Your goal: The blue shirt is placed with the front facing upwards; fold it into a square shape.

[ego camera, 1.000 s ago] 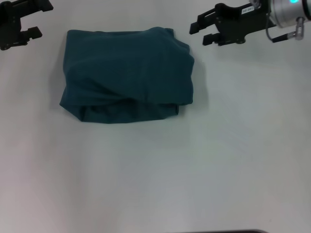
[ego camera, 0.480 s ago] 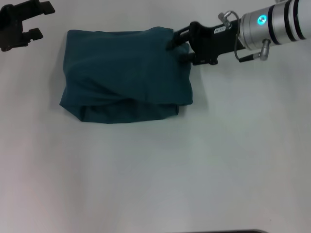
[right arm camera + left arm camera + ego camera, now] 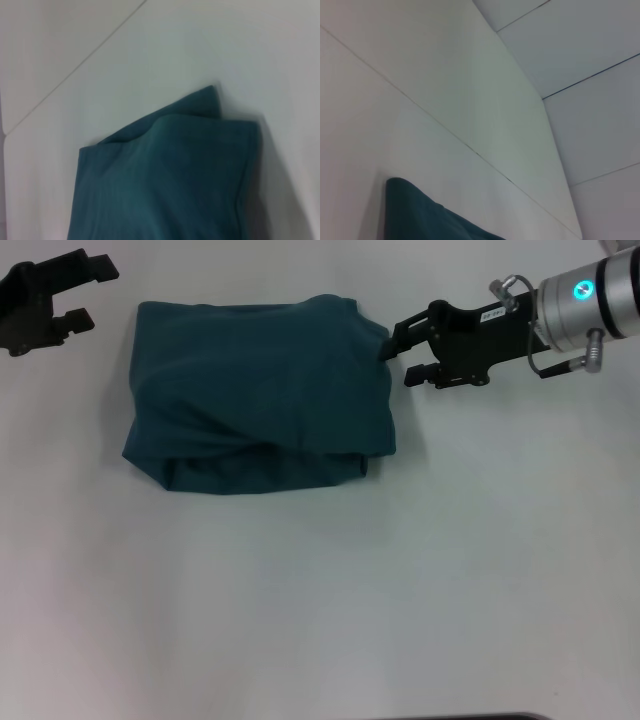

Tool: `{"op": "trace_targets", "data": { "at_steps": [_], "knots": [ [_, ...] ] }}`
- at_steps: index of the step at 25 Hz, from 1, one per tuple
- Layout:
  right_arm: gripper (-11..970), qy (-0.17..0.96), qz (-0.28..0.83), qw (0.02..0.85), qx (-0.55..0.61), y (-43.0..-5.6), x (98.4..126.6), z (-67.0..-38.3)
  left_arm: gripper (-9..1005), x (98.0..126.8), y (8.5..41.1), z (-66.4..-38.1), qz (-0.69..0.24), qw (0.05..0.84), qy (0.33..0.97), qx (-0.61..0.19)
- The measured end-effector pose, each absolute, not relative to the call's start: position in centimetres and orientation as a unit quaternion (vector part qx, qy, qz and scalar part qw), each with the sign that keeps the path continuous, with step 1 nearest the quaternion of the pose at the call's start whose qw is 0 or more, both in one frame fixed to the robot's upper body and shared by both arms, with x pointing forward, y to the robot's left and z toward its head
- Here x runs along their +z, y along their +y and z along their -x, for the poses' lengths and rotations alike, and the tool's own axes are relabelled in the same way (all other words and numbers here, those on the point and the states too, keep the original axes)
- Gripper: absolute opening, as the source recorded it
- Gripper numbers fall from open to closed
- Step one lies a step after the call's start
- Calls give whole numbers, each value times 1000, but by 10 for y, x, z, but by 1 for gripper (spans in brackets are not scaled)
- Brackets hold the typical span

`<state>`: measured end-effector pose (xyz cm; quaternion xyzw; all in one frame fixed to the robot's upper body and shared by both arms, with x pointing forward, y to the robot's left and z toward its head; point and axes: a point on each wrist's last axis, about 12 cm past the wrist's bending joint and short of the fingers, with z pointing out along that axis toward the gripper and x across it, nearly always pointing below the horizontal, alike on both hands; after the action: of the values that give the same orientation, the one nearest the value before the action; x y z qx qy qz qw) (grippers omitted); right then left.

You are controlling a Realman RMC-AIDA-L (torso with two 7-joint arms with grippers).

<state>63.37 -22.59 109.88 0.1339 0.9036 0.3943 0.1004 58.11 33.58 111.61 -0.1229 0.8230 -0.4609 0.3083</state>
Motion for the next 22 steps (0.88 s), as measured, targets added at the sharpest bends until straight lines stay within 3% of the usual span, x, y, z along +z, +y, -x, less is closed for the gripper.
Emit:
{"op": "trace_targets", "data": {
  "at_steps": [12, 22],
  "knots": [
    [534, 897, -159, 127, 392, -202, 1082, -634, 937, 1116, 335, -580, 123, 306, 822, -465],
    [534, 888, -186, 164, 388, -205, 1082, -642, 936, 1115, 333, -580, 121, 305, 822, -465]
  ]
}}
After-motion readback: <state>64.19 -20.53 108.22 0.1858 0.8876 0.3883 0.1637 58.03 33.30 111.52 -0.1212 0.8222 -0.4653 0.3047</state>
